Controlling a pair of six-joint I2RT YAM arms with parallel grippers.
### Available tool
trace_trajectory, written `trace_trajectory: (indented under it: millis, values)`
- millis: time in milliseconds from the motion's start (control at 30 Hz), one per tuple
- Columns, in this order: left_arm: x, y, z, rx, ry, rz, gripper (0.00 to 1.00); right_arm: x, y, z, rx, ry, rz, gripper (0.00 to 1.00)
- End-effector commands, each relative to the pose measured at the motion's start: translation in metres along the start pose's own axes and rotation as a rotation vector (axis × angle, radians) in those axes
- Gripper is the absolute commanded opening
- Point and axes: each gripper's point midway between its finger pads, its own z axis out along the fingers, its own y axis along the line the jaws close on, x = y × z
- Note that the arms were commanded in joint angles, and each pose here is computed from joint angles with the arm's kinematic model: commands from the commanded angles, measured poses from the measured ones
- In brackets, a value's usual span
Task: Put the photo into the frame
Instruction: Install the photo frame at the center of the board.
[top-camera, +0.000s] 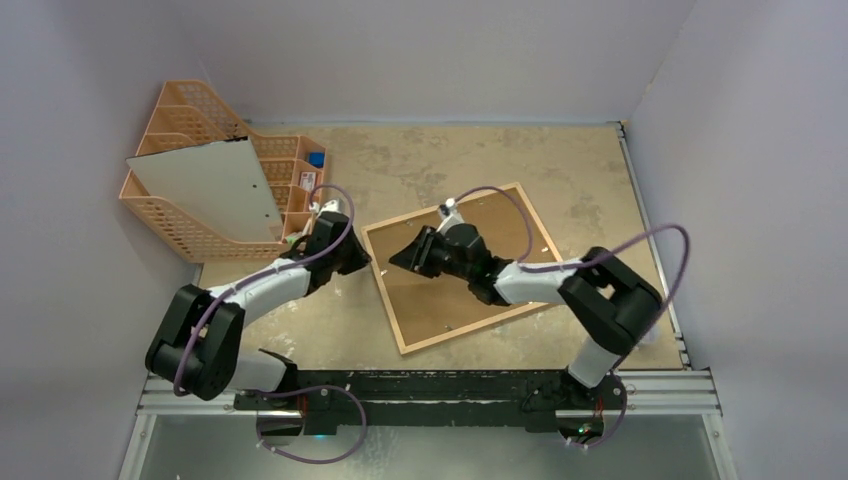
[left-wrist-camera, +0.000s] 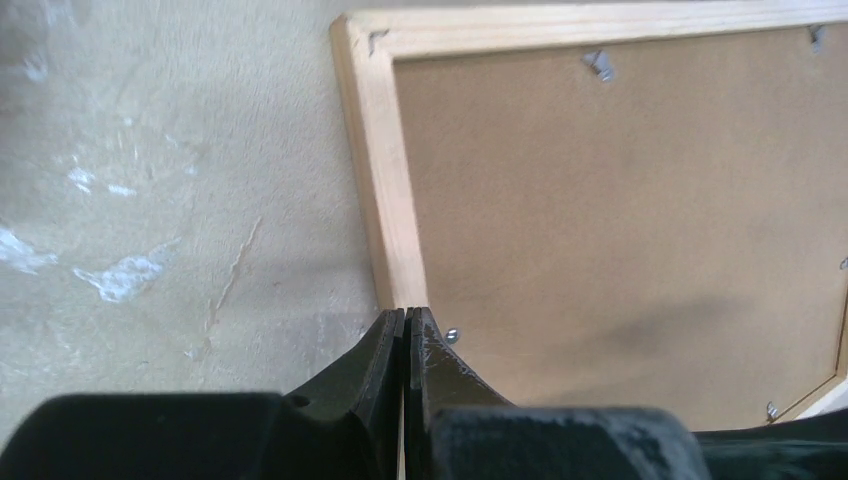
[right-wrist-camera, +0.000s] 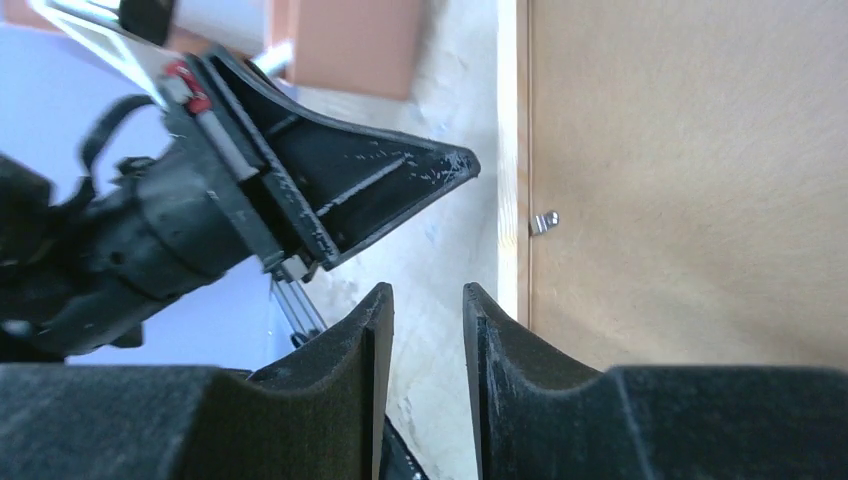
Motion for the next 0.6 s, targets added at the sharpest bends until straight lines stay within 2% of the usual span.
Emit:
trace_trajectory:
  millis: [0, 67, 167, 267, 333, 467, 567]
  values:
    - [-0.042, -0.022, -0.020, 0.005, -0.096, 0.102, 0.02, -0.040, -0.013, -0.036, 0.040, -0.095, -0.034, 0.35]
    - [-0.056, -0.030, -0.024, 0.010, -0.125, 0.131, 0.08, -0.053, -0.032, -0.055, 0.111, -0.122, -0.002, 0.35]
    - [-0.074, -0.045, -0.023, 0.032, -0.159, 0.179, 0.27, -0.070, -0.052, -0.086, 0.238, -0.187, 0.007, 0.40]
    - [-0.089, -0.063, -0.011, 0.062, -0.162, 0.251, 0.39, -0.079, -0.060, -0.116, 0.343, -0.240, -0.024, 0.57]
    - [-0.098, -0.081, -0.001, 0.113, -0.160, 0.314, 0.48, -0.078, -0.068, -0.138, 0.422, -0.250, -0.029, 0.63]
    - [-0.111, -0.101, 0.031, 0.150, -0.142, 0.437, 0.59, -0.060, -0.089, -0.168, 0.528, -0.224, 0.012, 0.69]
    - [-0.114, -0.113, 0.057, 0.181, -0.112, 0.515, 0.64, -0.039, -0.112, -0.185, 0.614, -0.181, 0.074, 0.71]
